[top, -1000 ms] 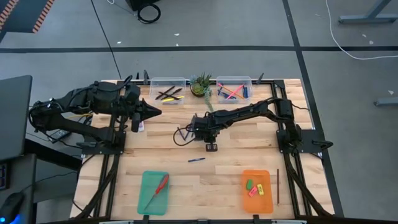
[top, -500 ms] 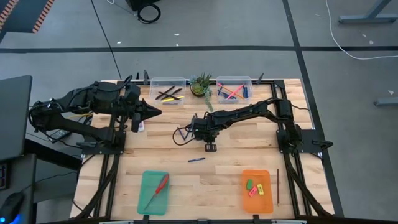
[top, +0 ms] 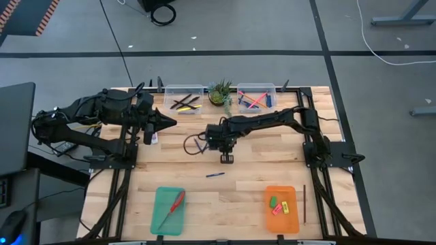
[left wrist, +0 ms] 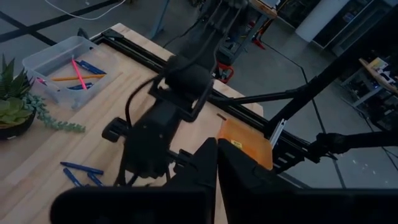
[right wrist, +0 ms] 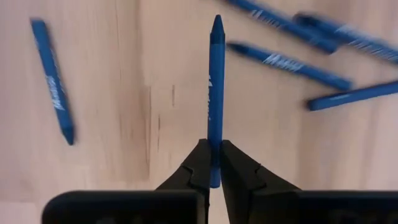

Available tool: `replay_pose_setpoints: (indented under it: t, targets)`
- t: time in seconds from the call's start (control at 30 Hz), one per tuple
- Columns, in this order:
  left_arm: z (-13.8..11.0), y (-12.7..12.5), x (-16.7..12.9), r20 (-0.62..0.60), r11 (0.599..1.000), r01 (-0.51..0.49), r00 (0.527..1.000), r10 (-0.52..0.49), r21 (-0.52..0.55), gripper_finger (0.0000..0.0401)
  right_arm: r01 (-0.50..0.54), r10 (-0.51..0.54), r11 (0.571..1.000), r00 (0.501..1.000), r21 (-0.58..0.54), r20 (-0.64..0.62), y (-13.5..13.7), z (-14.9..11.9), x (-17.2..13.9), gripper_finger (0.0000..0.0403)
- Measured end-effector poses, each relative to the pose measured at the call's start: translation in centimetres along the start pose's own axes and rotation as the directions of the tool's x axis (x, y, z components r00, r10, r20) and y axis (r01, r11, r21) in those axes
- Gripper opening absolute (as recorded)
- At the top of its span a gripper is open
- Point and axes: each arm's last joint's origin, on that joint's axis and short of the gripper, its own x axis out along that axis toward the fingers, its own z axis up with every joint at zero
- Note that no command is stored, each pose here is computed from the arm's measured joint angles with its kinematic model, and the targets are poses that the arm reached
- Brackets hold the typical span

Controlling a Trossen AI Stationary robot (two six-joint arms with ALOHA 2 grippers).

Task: Sort crayons/erasers/pens/pencils in bins
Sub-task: Put the blue crayon into the right transparent bin

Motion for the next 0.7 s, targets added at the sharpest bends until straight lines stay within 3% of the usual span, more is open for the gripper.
replay_pose_setpoints:
  t: [0.17,0.33,0.57,0.7]
  targets:
    - [0.0,0.0,0.0,0.001,1.0,0.001,1.0,-0.001,0.003,0.0024,0.021,-0.018,0.999,0.998,0.04,-0.066,-2.1,0.4,-3.1,0.003]
    - [0.0,0.0,-0.6,0.014,1.0,0.008,1.0,-0.009,0.022,0.0011,0.063,-0.051,0.991,0.993,0.116,-0.102,-6.2,-1.0,-6.3,0.0031]
    - [0.2,0.0,-1.5,0.039,1.0,0.018,0.999,-0.019,0.021,0.0016,0.179,-0.178,0.937,0.984,0.299,-0.03,-12.4,-4.9,-11.7,0.0032]
    - [0.1,0.0,-1.3,0.033,1.0,0.015,0.999,-0.016,0.018,0.0023,0.206,-0.209,0.893,0.977,0.4,-0.036,-15.4,-7.9,-13.1,0.0032]
